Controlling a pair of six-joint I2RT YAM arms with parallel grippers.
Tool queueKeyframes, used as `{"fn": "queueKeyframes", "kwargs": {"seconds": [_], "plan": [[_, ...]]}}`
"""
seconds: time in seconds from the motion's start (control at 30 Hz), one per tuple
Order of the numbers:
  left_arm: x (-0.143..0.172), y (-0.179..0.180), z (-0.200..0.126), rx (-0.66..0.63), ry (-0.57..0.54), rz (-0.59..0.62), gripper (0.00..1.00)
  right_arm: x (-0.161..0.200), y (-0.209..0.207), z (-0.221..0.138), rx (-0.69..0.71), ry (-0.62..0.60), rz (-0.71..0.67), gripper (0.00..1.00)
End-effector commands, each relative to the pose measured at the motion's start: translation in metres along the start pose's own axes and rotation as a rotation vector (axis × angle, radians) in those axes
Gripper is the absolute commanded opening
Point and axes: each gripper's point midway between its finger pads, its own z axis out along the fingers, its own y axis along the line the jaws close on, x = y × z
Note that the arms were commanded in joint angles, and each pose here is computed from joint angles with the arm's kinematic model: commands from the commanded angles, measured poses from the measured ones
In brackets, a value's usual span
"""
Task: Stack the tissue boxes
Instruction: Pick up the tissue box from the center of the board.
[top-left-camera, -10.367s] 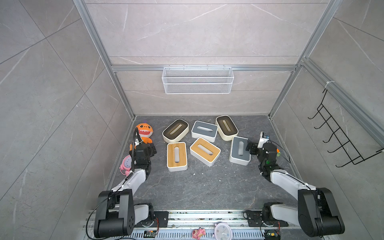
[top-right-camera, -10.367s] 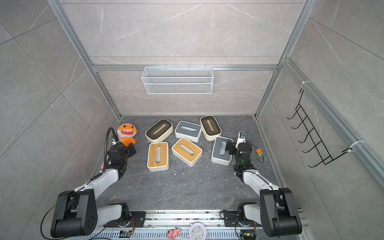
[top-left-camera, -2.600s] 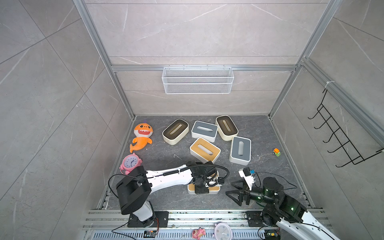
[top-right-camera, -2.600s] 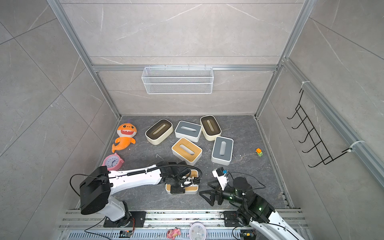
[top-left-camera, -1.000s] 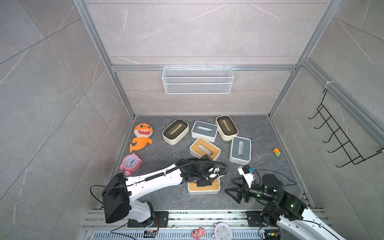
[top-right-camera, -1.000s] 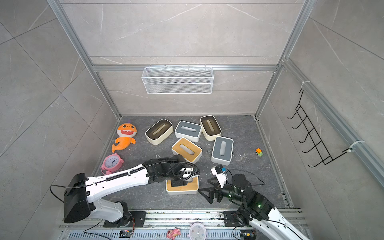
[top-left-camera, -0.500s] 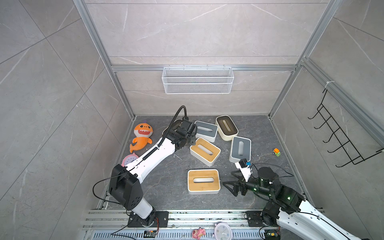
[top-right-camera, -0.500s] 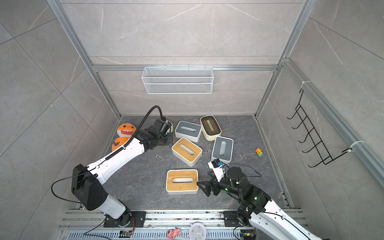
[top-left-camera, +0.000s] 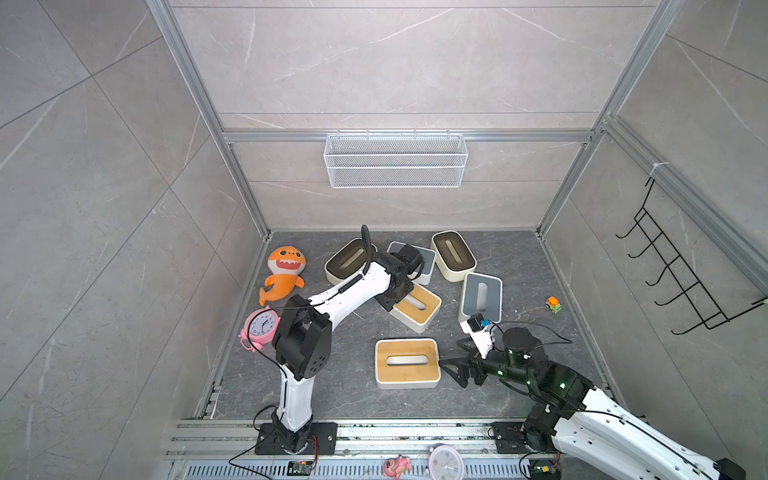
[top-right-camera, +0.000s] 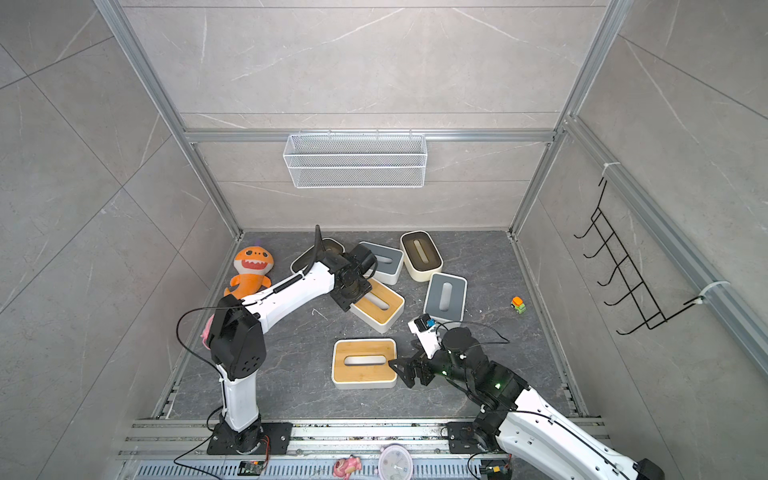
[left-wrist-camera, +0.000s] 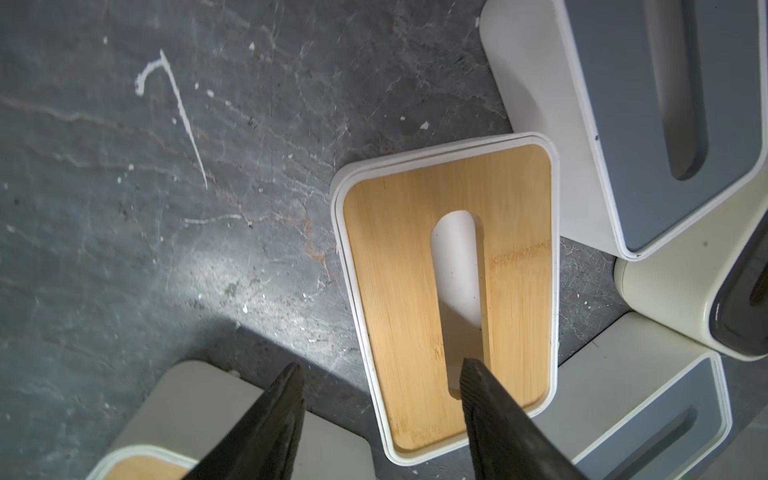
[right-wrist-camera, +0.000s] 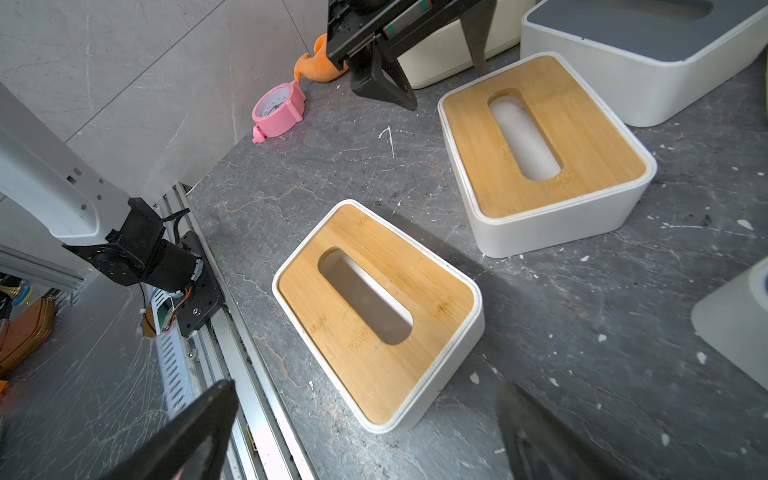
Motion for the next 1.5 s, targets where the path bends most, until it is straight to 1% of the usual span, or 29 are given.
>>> {"fn": "queueKeyframes", "kwargs": {"seconds": [0.0, 0.13, 0.27, 0.33, 0.4, 0.57, 0.93, 1.17, 1.33, 1.47], "plan": [[0.001, 0.013, -0.008, -0.09, -0.041, -0.186, 0.65, -0.021, 0.012, -0.004, -0.04, -0.058, -0.043, 1.0], [0.009, 0.014, 0.001, -0.106, -0.011, -0.236, 0.66, -0.019, 0.01, -0.009, -0.023, -0.069, -0.052, 1.0], [0.013, 0.004, 0.015, -0.094, 0.008, -0.221, 0.66, -0.015, 0.006, -0.014, -0.006, -0.082, -0.053, 1.0], [0.013, -0.009, 0.021, -0.054, 0.013, -0.194, 0.66, -0.015, 0.006, -0.015, -0.004, -0.086, -0.054, 1.0], [0.014, -0.011, 0.024, -0.07, 0.017, -0.189, 0.66, -0.014, 0.006, -0.017, -0.003, -0.089, -0.056, 1.0], [0.017, -0.009, 0.034, -0.099, 0.027, -0.189, 0.66, -0.015, 0.006, -0.016, -0.002, -0.091, -0.058, 1.0], [0.024, -0.013, 0.051, -0.096, 0.061, -0.196, 0.65, -0.011, 0.005, -0.012, -0.004, -0.072, -0.058, 1.0], [0.031, -0.009, 0.06, -0.118, 0.087, -0.205, 0.62, -0.013, 0.007, -0.012, -0.013, -0.072, -0.061, 1.0], [0.03, -0.007, 0.063, -0.132, 0.079, -0.211, 0.62, -0.011, 0.006, -0.011, -0.014, -0.069, -0.059, 1.0], [0.031, -0.006, 0.066, -0.137, 0.08, -0.218, 0.59, -0.011, 0.007, -0.01, -0.02, -0.062, -0.059, 1.0]]}}
